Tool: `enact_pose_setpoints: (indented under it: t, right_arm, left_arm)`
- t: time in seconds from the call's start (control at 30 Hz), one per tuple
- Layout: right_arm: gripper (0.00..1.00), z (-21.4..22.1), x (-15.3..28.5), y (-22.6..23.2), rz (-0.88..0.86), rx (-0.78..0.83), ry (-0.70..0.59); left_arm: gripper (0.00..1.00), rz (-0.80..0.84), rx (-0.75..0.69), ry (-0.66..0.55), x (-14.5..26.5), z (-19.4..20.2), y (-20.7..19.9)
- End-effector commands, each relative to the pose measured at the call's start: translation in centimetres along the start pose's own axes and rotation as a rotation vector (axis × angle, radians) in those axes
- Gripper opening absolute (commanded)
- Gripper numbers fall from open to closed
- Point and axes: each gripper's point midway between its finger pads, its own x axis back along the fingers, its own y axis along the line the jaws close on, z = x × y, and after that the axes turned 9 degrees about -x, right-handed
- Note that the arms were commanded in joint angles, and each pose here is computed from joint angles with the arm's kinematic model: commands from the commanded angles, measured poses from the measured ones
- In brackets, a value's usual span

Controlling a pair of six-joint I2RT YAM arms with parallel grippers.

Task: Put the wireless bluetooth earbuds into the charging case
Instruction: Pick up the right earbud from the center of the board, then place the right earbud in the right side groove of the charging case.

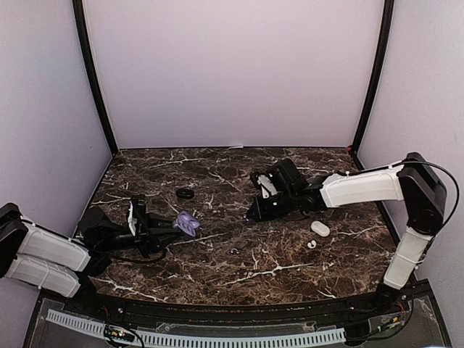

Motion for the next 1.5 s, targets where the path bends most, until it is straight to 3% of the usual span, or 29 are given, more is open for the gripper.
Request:
enact_pose_setpoints:
  t: [0.0,0.37,0.63,0.8,1.47]
  right_arm:
    - [0.00,-1.7,2.2,2.2,-0.106,0.091,-0.100]
    - [0.00,-0.8,9.8,8.1,-0.354,0.377,-0.352]
    - [0.00,2.0,16.6,14.3,-0.533,0.649,-0.551]
    - [0.00,3.2,20.2,16.8,-0.640,0.734,-0.655]
    - [0.00,7.5,17.6,22.5,-0.697,0.976,-0.600]
  left_arm:
    - [0.26,0.028,-0.039,-0.015,0.1,-0.2,-0.7]
    - [0.22,0.208,-0.152,-0.076,0.3,-1.6,-3.8]
    - [0.22,0.316,-0.147,-0.120,-1.1,-3.6,-4.8]
    - [0.22,0.339,-0.137,-0.135,-2.0,-4.3,-4.9]
    - [0.20,0.274,-0.070,-0.192,-3.6,-6.3,-3.7]
